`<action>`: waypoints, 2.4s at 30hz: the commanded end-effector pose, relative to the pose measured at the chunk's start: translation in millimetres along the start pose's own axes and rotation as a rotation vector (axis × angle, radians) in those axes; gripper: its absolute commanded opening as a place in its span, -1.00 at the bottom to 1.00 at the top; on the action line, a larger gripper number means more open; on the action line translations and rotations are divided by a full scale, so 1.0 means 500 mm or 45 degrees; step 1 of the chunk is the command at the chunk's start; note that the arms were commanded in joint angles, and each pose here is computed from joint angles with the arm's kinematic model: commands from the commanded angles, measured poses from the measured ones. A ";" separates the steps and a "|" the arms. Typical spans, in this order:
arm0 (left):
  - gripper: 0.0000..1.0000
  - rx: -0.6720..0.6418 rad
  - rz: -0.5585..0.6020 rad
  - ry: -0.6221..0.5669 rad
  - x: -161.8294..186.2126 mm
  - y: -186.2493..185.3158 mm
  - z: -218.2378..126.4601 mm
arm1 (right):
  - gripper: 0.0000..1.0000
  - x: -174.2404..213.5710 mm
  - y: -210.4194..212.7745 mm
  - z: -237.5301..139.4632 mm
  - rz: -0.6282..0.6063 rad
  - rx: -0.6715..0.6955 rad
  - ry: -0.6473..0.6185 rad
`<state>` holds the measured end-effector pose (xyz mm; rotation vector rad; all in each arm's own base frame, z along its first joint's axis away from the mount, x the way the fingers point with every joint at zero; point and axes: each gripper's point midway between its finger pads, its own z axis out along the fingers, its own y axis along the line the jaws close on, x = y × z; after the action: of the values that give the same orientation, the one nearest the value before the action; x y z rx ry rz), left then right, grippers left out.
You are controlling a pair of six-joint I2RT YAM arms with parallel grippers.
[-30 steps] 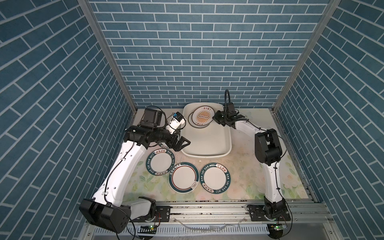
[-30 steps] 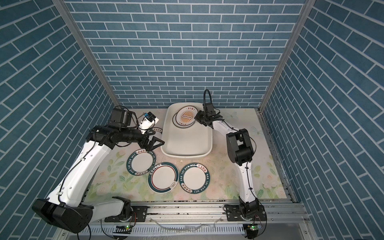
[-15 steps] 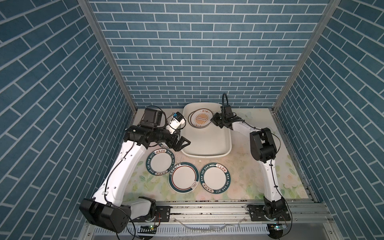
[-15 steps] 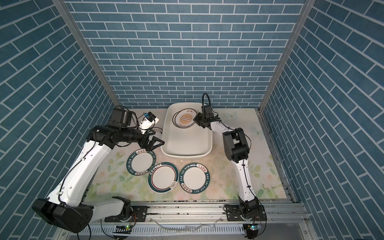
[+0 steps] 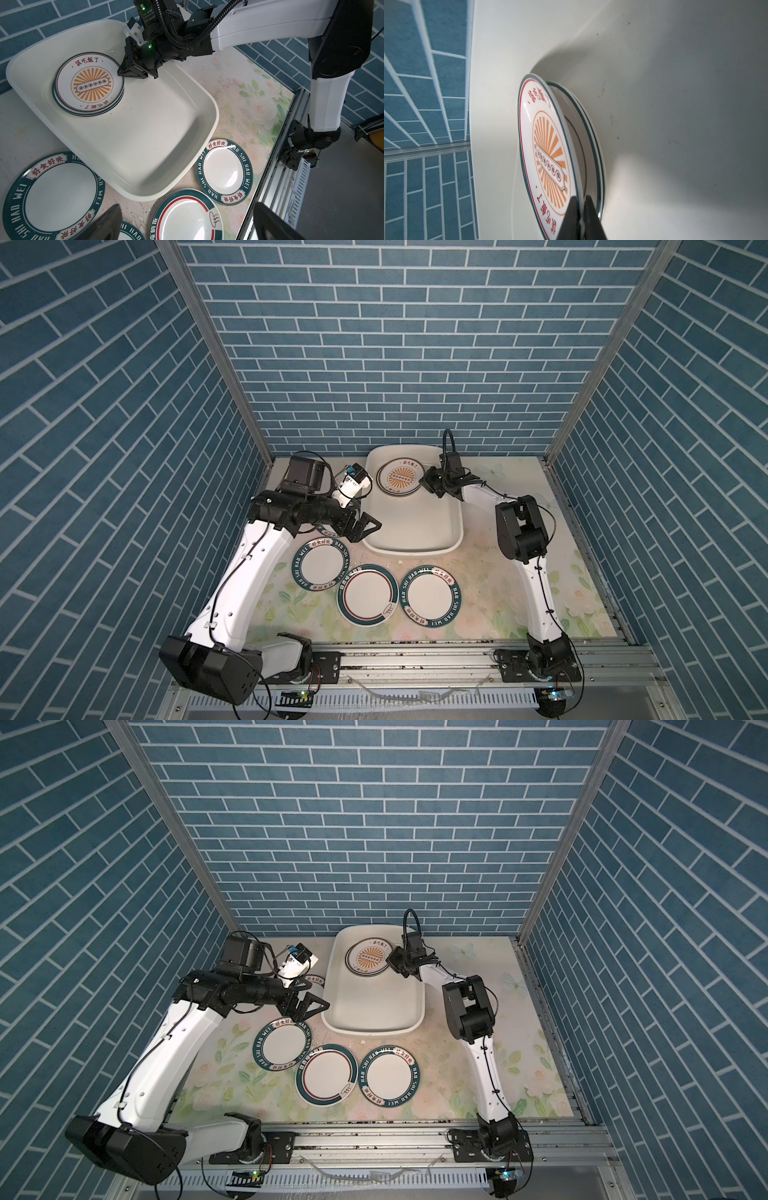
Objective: Place the plates into the plastic bin on the countertop
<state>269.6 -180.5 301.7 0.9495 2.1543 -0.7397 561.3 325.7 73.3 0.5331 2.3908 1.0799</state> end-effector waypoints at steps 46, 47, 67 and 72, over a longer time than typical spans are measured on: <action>0.99 0.010 0.028 -0.025 -0.011 -0.015 -0.017 | -0.52 0.000 0.029 -0.009 0.027 -0.029 0.021; 0.99 0.009 0.029 -0.027 -0.010 -0.015 -0.017 | -0.52 -0.001 0.031 -0.010 0.021 -0.029 0.020; 0.99 -0.001 0.033 -0.032 -0.011 -0.016 -0.022 | -0.50 -0.010 0.054 -0.037 -0.034 -0.012 0.017; 0.99 -0.016 0.038 -0.034 -0.012 -0.014 -0.024 | -0.50 -0.019 0.075 -0.059 -0.069 -0.017 0.003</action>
<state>267.2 -179.6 304.9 0.9506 2.1447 -0.7347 553.5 324.8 65.7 0.5424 2.4646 1.0540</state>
